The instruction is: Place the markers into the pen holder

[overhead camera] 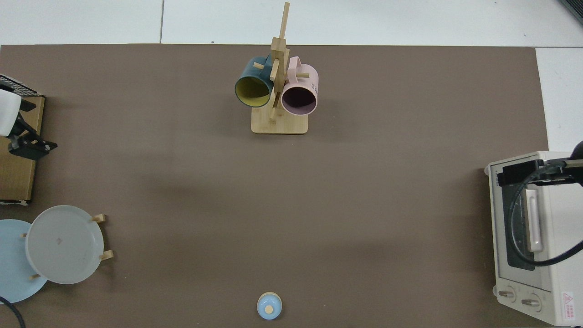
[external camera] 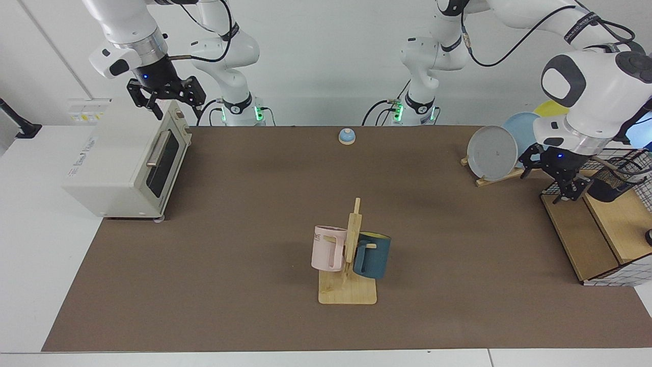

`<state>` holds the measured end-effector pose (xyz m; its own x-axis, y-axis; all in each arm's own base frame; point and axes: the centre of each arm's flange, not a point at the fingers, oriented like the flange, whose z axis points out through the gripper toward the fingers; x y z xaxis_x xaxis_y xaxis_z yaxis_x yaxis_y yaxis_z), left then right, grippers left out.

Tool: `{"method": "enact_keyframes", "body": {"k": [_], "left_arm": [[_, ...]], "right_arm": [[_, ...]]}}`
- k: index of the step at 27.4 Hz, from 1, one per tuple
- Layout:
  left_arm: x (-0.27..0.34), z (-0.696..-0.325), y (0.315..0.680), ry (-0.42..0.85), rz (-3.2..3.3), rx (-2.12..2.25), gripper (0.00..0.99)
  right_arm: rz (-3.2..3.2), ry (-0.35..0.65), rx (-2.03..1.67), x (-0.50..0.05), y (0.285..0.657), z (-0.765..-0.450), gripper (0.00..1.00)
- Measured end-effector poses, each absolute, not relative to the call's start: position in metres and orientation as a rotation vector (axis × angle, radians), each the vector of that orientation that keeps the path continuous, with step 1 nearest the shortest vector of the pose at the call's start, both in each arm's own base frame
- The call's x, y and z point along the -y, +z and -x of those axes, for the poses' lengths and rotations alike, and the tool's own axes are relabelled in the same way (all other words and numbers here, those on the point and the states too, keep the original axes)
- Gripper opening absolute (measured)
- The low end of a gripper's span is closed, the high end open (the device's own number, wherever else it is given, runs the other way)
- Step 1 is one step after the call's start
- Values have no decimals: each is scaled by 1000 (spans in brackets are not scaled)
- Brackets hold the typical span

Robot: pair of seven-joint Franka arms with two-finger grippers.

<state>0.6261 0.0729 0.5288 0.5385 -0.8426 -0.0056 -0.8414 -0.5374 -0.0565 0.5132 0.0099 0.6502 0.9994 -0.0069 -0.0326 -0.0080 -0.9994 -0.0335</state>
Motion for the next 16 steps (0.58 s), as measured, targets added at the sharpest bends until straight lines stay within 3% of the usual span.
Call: {"method": "enact_keyframes", "body": {"k": [9, 16], "left_arm": [[-61, -596, 525, 140, 3072, -779, 991], [-49, -587, 525, 187, 3146, -417, 991]], "right_arm": [[3108, 50, -12, -10, 650, -513, 1000], [3107, 50, -12, -10, 650, -513, 1000]]}}
